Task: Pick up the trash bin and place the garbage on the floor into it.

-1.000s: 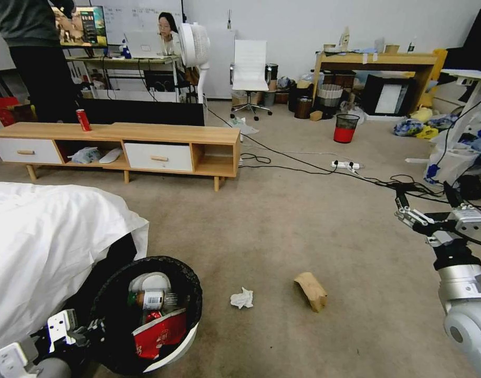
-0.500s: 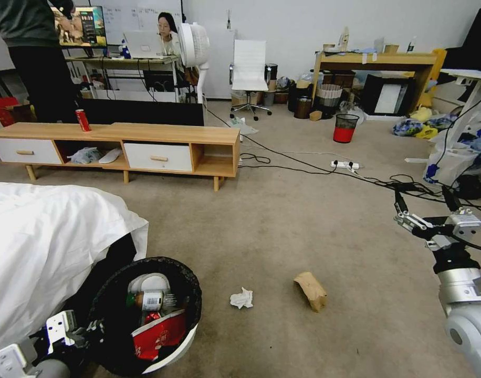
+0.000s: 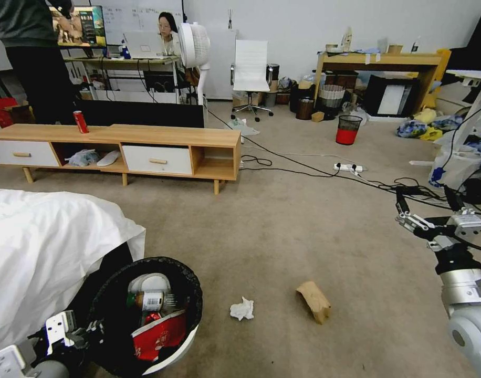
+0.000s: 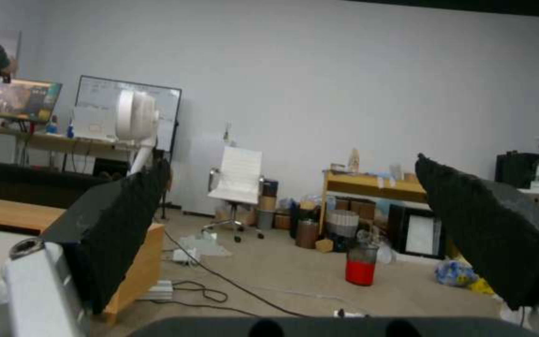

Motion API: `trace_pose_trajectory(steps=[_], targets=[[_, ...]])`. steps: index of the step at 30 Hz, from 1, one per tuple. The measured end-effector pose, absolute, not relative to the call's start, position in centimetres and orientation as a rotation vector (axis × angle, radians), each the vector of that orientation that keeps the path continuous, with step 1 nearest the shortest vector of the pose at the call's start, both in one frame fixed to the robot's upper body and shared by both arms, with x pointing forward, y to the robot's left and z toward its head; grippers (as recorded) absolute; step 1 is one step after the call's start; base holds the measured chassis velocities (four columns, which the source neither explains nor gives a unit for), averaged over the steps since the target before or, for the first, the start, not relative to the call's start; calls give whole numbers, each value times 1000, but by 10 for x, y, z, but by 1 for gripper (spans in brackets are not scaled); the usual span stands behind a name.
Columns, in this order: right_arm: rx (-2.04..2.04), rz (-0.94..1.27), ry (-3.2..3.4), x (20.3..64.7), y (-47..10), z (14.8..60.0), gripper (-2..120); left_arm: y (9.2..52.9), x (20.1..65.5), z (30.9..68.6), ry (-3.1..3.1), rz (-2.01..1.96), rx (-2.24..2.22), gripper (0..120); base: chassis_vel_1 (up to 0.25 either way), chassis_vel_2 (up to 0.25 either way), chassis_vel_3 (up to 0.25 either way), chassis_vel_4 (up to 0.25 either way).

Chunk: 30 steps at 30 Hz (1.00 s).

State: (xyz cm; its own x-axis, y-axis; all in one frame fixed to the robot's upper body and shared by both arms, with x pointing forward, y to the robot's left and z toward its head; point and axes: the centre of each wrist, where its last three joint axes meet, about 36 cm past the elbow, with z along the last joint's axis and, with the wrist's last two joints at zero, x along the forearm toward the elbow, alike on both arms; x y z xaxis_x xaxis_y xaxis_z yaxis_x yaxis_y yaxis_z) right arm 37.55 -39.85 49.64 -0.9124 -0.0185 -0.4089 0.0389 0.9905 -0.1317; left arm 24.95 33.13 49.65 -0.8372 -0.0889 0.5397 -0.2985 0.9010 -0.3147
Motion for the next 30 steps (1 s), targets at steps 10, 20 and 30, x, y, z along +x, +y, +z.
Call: trace_pose_trajectory(steps=[10,20,30], targets=[[12,-202,2717,374,-398,495,100,331,249,497,-2533,535,276,2,-92,94,92,-90],[2,-215,2724,375,-398,494,100,330,248,496,-2532,538,276,2,-74,64,68,-62],[-22,-218,2738,381,-398,491,100,331,249,496,-2532,537,276,2,0,0,0,0]])
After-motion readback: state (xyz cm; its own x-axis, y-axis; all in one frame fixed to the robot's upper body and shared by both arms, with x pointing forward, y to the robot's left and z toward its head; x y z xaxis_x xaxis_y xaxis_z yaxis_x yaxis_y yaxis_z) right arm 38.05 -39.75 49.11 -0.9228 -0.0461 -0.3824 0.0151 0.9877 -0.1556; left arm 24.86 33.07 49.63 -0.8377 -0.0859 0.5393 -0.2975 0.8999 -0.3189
